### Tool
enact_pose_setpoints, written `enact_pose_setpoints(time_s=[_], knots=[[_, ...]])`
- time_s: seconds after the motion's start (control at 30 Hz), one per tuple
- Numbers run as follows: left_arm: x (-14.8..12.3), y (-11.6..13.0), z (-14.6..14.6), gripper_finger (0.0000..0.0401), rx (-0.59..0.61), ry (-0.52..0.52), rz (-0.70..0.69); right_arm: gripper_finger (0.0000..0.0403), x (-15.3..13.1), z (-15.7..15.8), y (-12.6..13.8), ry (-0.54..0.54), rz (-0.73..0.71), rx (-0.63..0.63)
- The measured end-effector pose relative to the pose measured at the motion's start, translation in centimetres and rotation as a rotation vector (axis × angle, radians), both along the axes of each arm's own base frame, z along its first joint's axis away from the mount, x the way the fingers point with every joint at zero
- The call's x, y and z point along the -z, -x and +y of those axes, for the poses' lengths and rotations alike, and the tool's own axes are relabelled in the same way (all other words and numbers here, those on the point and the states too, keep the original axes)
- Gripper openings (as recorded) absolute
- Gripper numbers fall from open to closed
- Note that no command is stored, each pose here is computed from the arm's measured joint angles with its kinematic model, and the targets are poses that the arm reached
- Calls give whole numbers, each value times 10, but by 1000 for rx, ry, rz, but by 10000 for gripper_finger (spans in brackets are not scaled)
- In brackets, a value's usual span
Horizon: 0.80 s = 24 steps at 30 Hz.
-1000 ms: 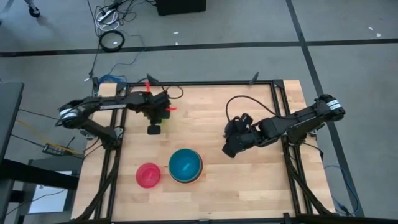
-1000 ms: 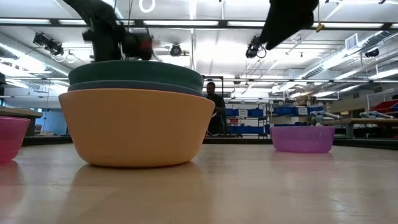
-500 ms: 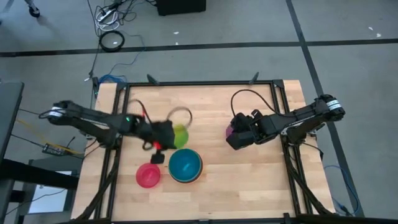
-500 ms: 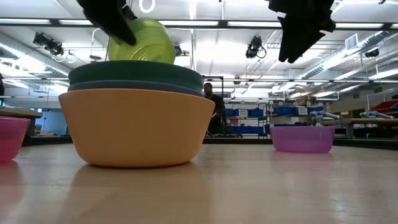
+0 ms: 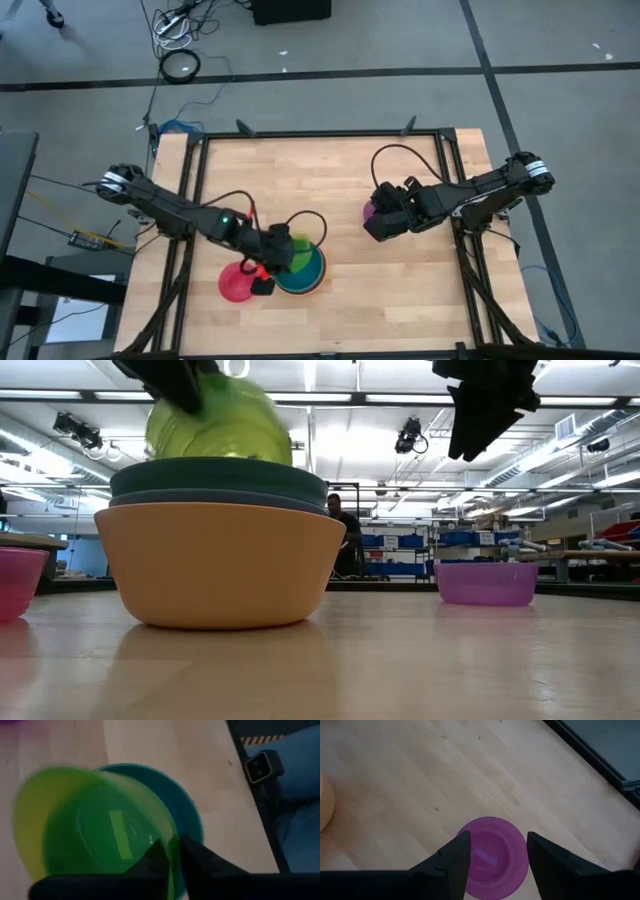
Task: Nest bowls inside each other
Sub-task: Stack the light green bowl on top of the light blue bowl, then stack the violet bowl on top of the light green bowl
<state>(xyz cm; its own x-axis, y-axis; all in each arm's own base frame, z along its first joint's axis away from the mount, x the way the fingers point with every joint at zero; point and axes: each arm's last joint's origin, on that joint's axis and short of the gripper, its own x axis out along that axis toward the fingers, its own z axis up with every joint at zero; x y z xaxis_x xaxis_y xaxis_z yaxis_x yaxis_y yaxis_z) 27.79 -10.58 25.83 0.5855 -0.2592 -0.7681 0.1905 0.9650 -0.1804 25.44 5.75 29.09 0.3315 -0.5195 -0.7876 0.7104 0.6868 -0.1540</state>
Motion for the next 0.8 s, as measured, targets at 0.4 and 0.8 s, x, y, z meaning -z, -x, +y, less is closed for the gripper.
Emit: enact_pose_setpoints(time_s=[0.4,0.8], knots=[[0,-1,-4,100,16,101,27,180,0,1,1,-8,-2,8],[-45,14,11,101,-120,-138,-62,181,54,-8,-7,-354,22,-23]])
